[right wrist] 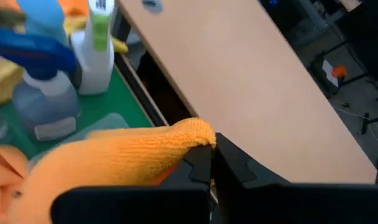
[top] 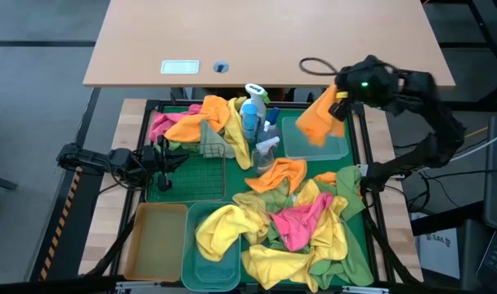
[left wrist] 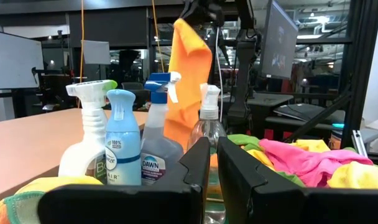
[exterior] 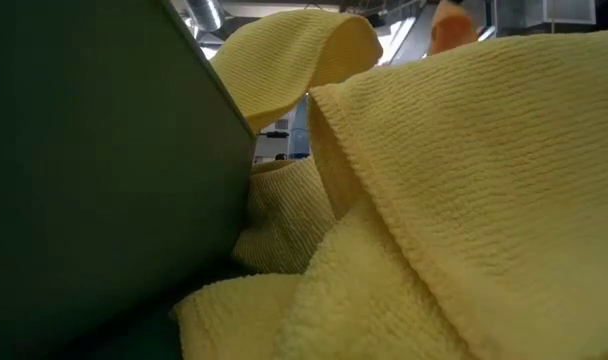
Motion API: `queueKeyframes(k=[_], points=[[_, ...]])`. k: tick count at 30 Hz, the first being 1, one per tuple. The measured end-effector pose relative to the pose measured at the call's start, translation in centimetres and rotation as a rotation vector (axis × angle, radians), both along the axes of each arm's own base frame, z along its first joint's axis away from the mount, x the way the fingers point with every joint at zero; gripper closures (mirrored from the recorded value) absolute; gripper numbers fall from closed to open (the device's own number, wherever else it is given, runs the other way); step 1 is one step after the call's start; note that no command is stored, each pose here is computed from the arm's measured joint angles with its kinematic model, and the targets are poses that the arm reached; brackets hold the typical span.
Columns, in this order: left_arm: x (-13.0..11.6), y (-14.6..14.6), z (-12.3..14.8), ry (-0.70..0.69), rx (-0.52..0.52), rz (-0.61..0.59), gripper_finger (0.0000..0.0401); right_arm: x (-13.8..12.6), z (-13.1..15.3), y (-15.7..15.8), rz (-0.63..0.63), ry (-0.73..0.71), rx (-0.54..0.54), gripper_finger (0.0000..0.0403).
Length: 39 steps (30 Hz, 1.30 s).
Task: Sort microfiber towel by color & place in baskets
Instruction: Put the orange towel into the white bin
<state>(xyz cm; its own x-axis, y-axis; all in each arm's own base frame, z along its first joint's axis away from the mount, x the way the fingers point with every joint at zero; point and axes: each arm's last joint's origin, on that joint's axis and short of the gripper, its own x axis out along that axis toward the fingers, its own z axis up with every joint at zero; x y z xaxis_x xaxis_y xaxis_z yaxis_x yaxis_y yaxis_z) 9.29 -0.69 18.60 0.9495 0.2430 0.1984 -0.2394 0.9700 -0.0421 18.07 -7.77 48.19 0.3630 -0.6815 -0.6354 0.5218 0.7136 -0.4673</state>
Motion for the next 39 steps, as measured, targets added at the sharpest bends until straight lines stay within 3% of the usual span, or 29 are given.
queueKeyframes(k=[7, 13, 22, 39], points=[[0.0, 0.0, 0.0, 0.0, 0.0, 0.0, 0.0372, 3.4, -5.2, -1.2, 0.049, 0.126, 0.001, 0.04], [0.0, 0.0, 0.0, 0.0, 0.0, 0.0, 0.0372, 4.4, -9.5, -2.8, 0.025, 0.207, 0.03, 0.04], [0.0, 0.0, 0.0, 0.0, 0.0, 0.0, 0.0372, 5.5, -15.1, -3.7, 0.115, 0.151, 0.239, 0.04], [0.0, 0.0, 0.0, 0.0, 0.0, 0.0, 0.0372, 5.8, -25.6, -3.6, 0.163, 0.103, 0.284, 0.04]])
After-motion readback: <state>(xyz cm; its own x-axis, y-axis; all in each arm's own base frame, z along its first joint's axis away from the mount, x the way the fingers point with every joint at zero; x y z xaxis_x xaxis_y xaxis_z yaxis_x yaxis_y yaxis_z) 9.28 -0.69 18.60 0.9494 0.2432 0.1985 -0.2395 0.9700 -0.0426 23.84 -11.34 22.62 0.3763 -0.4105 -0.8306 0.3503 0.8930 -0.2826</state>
